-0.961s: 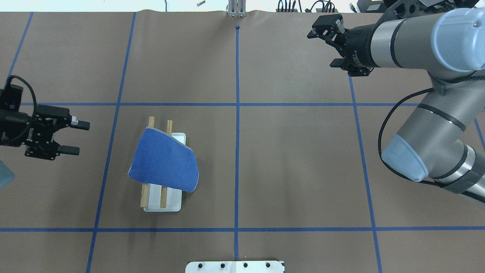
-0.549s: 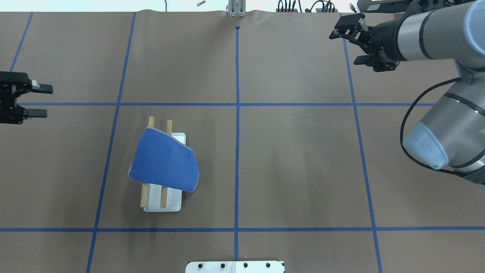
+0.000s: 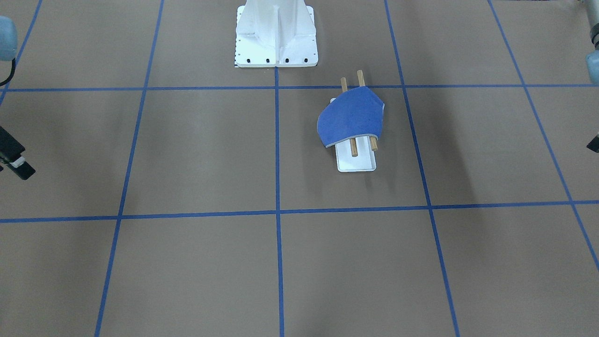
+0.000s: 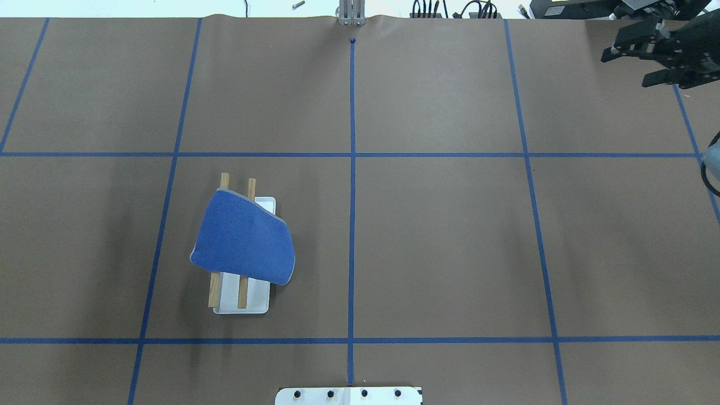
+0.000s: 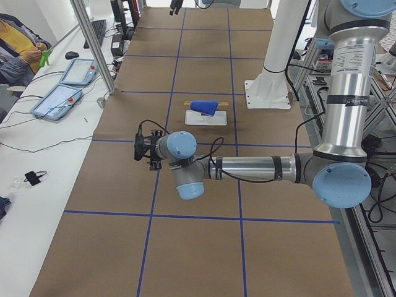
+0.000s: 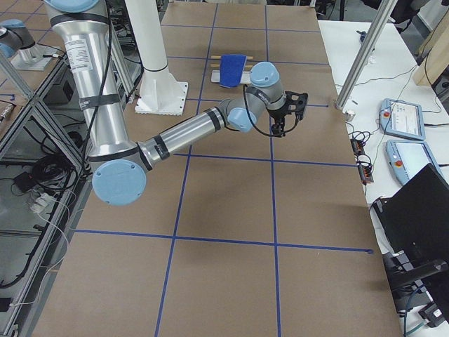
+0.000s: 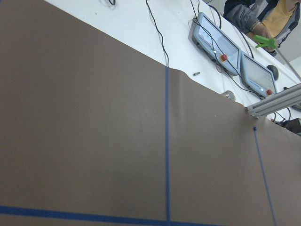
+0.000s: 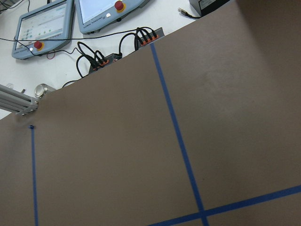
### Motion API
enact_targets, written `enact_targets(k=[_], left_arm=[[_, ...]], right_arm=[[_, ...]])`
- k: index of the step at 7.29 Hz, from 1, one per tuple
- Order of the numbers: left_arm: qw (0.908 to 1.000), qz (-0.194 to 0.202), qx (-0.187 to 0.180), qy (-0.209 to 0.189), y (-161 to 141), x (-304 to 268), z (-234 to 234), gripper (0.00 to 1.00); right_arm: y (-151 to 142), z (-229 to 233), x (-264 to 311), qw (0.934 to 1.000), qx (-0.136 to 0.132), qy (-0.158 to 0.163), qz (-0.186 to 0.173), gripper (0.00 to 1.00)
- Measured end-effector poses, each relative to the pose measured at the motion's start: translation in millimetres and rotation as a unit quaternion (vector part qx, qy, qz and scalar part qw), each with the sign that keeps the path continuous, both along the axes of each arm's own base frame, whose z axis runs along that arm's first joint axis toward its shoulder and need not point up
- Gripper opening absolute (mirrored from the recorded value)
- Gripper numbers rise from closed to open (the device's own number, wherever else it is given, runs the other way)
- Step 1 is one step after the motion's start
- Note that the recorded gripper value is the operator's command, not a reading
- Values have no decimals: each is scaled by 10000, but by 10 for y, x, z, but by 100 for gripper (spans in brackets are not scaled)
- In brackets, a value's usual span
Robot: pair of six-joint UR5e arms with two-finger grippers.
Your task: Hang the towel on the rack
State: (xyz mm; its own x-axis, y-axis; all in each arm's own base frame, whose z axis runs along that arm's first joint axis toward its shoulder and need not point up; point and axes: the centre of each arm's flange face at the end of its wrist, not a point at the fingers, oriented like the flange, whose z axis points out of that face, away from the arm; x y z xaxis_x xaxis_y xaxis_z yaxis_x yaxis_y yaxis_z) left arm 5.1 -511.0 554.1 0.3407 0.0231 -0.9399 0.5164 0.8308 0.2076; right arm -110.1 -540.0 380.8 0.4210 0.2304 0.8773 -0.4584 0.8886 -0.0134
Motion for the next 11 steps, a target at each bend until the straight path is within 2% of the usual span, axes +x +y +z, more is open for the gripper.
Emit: enact_targets(k=[2, 3, 5, 6, 8, 9, 10, 11], left_arm=[[9927, -89, 325, -1158, -49, -199, 284, 98], [9860, 55, 366, -1626, -76, -248, 399, 98], [9686, 625, 219, -2396, -124, -394, 541, 98], [9606, 970, -25, -2605, -140, -426, 457, 98], [9443, 1684, -624, -2756, -119, -418, 141, 98], [9400, 2049, -714, -2632, -62, -387, 65, 98], [9409, 2277, -730, -2398, -6, -354, 41, 98], [9419, 2375, -735, -2259, 40, -339, 49, 98]], right_arm=[[103, 520, 467, 9985, 239, 440, -227, 100], [136, 838, 681, 9956, 410, 733, -413, 100], [140, 1562, 1184, 9861, 727, 1207, -881, 100], [162, 1886, 1416, 9791, 878, 1426, -1151, 100], [215, 2252, 1706, 9580, 1030, 1855, -1929, 100], [157, 2253, 1751, 9487, 1006, 1929, -2294, 100], [68, 2132, 1757, 9450, 927, 1908, -2490, 100], [37, 1974, 1751, 9440, 863, 1875, -2573, 100]])
